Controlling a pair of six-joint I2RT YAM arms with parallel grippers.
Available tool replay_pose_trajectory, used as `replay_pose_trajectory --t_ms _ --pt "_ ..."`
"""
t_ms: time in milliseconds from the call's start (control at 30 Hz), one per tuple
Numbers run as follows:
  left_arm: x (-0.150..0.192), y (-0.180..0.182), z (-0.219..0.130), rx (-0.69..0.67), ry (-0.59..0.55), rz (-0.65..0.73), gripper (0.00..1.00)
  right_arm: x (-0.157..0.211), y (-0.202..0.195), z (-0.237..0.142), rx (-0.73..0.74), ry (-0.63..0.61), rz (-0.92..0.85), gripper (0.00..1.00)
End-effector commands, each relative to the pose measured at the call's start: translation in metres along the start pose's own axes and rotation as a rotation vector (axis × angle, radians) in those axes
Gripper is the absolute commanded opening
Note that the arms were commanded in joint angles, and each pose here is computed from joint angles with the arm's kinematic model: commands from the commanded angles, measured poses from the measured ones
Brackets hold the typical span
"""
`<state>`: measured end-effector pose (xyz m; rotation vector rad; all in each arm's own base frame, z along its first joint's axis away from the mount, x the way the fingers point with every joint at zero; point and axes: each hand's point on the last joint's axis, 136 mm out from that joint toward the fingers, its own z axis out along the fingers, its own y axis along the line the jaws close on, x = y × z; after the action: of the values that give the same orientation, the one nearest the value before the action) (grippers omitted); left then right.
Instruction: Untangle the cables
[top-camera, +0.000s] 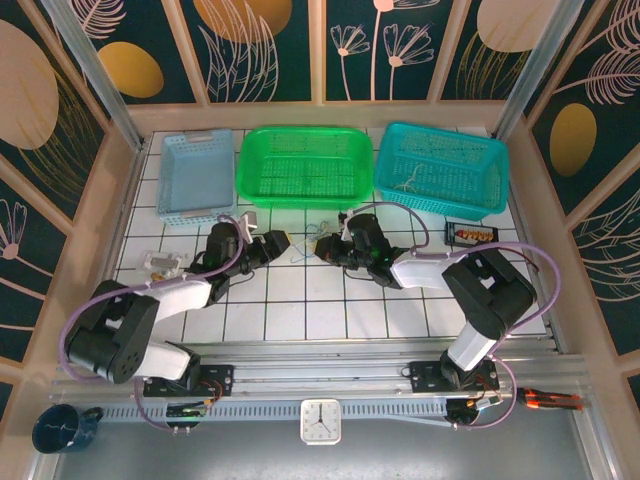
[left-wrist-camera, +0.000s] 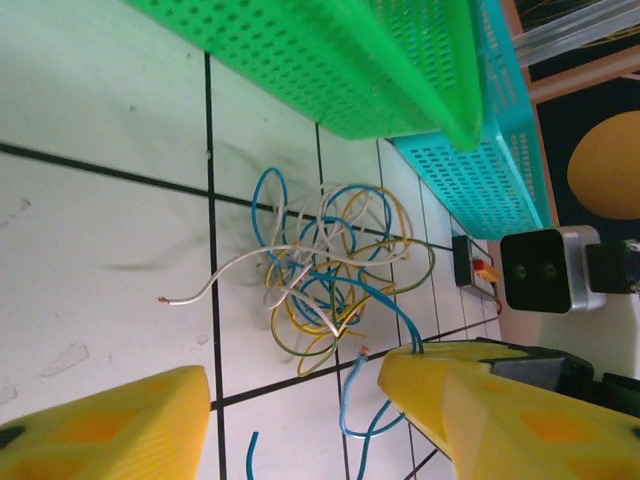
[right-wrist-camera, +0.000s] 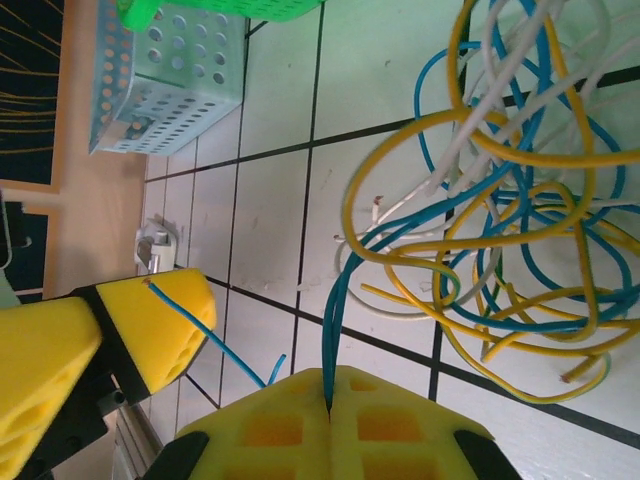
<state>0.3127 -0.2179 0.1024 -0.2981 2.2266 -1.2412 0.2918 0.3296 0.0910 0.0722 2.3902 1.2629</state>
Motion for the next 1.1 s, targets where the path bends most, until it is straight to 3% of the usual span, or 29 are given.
replay_pose_trajectory --t_ms 0,200,767,1000,1067 --pt "-0.01 -0.024 0.008 0.102 0.008 0.029 0.56 0.0 0.001 0.002 -0.026 -0.001 0.001 0.0" --pt "-0.011 -0.026 0.018 0.125 0.024 0.024 0.42 0.001 0.0 0.001 -0.026 0.002 -0.002 0.0" --pt "-0.005 -0.015 0.022 0.127 0.027 0.006 0.21 0.002 0.001 0.001 -0.03 0.004 -0.007 0.0" --pt "-0.005 -0.017 0.021 0.138 0.023 0.009 0.0 0.001 0.001 0.002 -0.035 0.001 -0.007 0.0" --pt "-0.007 -0.02 0.02 0.143 0.017 0.011 0.0 0.002 0.001 0.001 -0.034 0.001 -0.011 0.01"
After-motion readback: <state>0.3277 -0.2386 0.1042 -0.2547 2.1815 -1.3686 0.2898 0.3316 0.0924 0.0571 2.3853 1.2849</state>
